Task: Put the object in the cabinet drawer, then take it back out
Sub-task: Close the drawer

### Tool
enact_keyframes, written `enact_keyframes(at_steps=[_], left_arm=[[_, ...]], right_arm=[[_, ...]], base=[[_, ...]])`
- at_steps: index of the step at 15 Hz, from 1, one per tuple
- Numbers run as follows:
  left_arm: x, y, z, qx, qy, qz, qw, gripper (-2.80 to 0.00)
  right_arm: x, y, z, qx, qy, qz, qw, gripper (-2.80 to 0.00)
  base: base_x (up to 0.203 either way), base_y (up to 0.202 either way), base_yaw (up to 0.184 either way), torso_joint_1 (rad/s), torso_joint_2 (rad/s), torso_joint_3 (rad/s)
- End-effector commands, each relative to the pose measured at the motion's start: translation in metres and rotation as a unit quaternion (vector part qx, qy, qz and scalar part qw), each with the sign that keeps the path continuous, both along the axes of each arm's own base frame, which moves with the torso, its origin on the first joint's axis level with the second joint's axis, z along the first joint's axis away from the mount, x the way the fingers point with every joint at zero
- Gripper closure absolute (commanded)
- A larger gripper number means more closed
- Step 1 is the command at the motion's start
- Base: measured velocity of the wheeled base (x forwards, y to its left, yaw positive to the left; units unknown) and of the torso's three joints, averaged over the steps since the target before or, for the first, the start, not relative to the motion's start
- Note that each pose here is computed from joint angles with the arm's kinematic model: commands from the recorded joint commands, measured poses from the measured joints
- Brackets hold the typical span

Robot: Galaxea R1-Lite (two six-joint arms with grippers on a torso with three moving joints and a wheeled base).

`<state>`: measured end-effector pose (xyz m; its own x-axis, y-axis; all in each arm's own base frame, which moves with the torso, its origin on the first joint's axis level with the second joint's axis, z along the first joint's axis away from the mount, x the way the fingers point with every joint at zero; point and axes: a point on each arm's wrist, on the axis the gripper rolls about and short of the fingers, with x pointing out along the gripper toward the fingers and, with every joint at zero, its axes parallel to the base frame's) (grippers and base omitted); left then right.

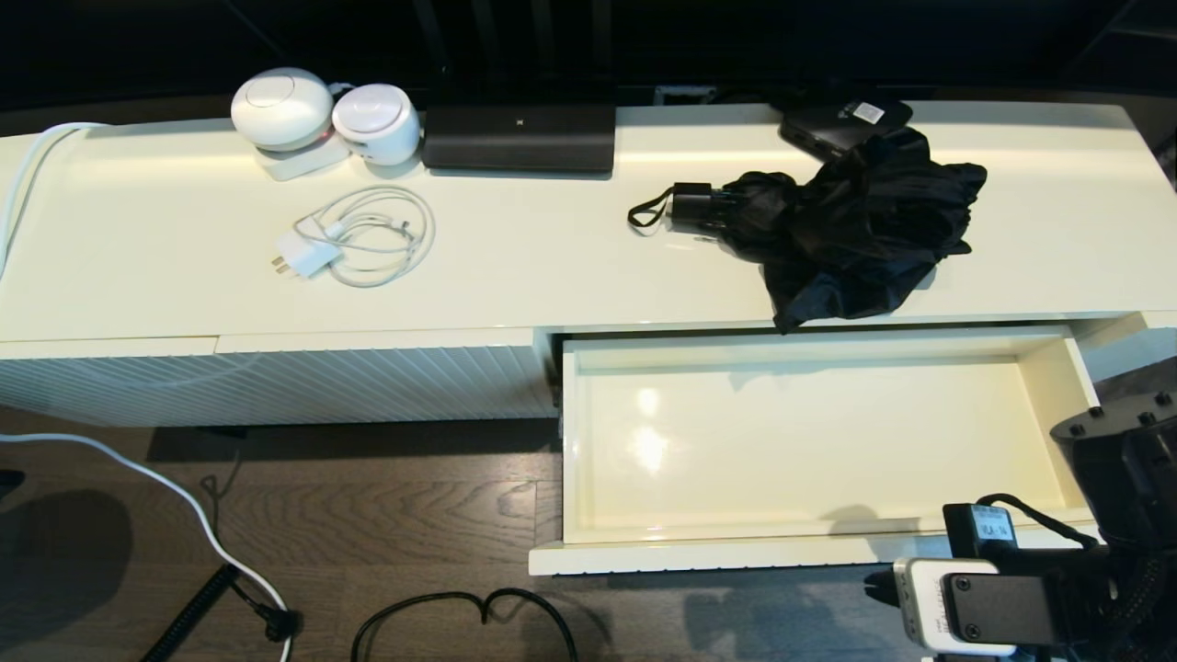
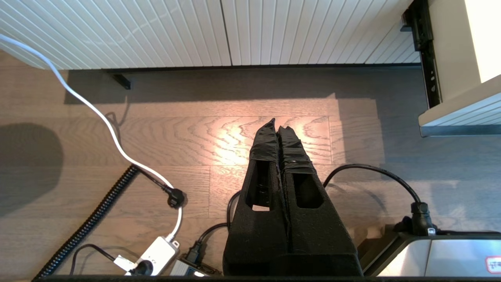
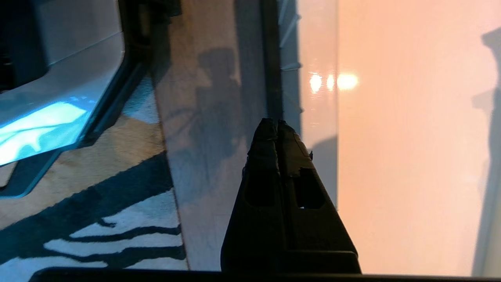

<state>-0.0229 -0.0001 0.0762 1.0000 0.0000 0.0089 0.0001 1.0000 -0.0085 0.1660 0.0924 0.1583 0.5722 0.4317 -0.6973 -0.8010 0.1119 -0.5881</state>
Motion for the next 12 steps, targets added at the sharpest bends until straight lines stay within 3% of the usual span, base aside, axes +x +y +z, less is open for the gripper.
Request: enact_keyframes(at_steps=[1, 5, 12], left_arm=[[-0.0001, 0.0000, 0.0000, 0.000, -0.001, 0.000, 1.0000, 0.00], [-0.0001, 0.0000, 0.0000, 0.000, -0.001, 0.000, 1.0000, 0.00], [-0.0001, 0.0000, 0.0000, 0.000, -0.001, 0.001, 1.0000, 0.00]], right_arm=[[0.0068, 0.0031, -0.0103, -0.006, -0.011, -0.005, 1.000, 0.00], [0.0072, 0.0052, -0.0177, -0.022, -0.020, -0.014, 0.999, 0.00], [0.0143, 0.0099, -0.0106, 0.008, -0.082, -0.019, 0.996, 0.00]], base=[[0.000, 0.000, 0.000, 0.000, 0.00, 0.000], [0.000, 0.000, 0.000, 0.000, 0.00, 0.000], [0.000, 0.000, 0.000, 0.000, 0.00, 0.000]])
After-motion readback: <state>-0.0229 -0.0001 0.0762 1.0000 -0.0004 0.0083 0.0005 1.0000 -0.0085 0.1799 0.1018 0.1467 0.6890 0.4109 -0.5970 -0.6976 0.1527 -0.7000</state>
